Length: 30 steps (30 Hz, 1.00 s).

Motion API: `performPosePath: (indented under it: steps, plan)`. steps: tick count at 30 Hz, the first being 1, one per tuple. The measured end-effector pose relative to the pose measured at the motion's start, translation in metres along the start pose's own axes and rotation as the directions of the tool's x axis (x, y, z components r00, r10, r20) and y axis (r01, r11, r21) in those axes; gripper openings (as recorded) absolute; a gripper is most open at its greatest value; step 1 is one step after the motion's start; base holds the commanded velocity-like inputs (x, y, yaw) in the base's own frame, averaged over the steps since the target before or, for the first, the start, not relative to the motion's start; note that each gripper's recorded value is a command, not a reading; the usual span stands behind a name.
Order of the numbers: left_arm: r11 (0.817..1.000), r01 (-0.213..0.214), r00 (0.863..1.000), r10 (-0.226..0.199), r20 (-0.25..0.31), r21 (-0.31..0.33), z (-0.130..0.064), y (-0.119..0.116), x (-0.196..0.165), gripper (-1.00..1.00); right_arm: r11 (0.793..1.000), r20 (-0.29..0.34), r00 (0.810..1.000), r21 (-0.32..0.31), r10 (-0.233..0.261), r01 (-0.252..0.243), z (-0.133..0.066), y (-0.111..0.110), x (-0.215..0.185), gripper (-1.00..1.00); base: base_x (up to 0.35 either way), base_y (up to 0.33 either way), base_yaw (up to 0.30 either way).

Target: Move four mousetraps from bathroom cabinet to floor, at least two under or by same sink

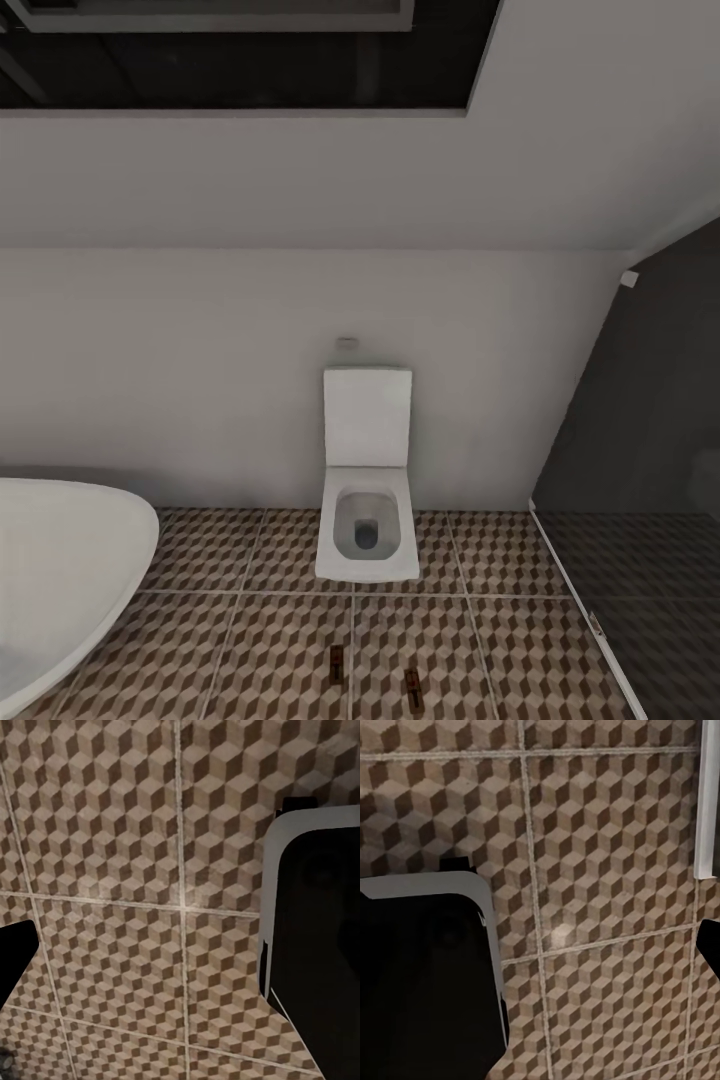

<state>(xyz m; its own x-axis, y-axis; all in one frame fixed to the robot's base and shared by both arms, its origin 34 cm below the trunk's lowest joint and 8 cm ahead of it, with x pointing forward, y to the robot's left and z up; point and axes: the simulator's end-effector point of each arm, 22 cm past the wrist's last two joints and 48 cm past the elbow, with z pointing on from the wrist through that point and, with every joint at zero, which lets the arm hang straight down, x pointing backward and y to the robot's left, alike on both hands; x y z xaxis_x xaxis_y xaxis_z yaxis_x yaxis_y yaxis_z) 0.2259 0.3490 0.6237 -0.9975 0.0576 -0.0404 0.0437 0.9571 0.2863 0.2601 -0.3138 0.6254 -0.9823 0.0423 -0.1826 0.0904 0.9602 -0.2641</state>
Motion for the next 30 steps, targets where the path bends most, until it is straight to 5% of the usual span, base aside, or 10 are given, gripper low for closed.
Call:
performPosePath:
  steps: [30]
  plan:
    - [1.000, 0.000, 1.000, 0.000, 0.000, 0.001, -0.0001, -0.0007, 0.0000, 1.00, 1.000, 0.000, 1.000, 0.000, 0.000, 0.000, 0.0000, 0.0002, 0.0001, 1.00, 0.000, 0.000, 0.000]
